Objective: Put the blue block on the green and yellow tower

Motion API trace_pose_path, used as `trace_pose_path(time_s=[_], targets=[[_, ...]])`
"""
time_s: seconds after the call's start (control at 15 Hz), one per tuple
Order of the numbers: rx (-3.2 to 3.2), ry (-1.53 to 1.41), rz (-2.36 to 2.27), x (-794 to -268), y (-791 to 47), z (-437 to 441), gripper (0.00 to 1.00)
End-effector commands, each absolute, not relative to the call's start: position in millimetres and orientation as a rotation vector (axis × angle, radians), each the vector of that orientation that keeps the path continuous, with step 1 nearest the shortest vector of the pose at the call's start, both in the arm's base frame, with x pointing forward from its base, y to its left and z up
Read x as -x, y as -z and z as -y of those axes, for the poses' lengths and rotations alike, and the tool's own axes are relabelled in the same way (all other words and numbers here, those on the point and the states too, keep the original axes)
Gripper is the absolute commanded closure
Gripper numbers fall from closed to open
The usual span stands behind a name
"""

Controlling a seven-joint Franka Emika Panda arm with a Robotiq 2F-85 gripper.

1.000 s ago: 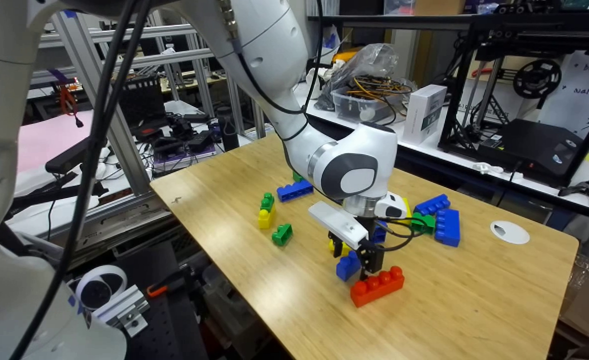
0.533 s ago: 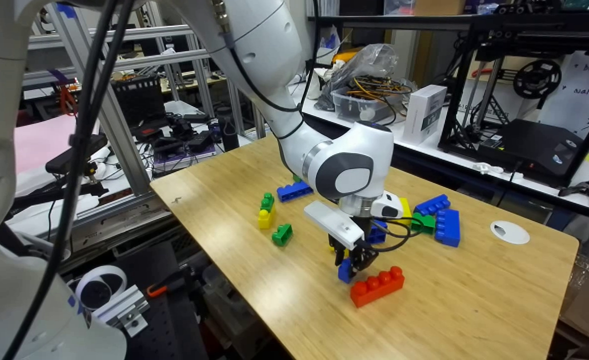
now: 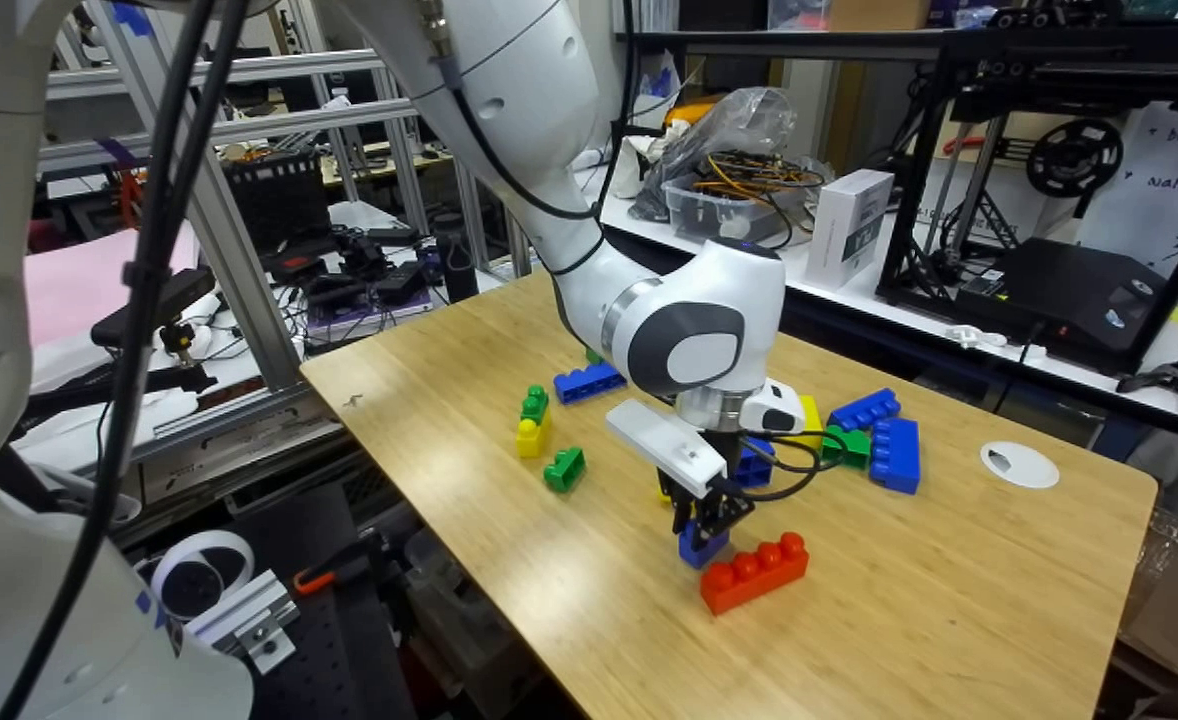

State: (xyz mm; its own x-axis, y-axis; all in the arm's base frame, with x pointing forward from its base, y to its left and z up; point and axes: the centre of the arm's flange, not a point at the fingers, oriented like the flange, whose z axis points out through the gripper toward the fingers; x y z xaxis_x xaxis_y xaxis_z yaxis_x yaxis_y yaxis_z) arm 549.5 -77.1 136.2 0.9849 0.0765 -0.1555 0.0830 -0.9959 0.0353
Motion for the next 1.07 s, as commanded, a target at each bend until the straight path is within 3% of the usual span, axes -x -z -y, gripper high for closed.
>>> trace_pose_path(time_s=[0.0, 0.53, 1.0], targets=[[-3.113, 0.156, -0.115, -539, -160, 75, 0.93], [-3.139, -0.032, -0.209, -530, -301, 7, 0.93], [-3.080, 0.060, -0.510, -525, -336, -87, 0.93]])
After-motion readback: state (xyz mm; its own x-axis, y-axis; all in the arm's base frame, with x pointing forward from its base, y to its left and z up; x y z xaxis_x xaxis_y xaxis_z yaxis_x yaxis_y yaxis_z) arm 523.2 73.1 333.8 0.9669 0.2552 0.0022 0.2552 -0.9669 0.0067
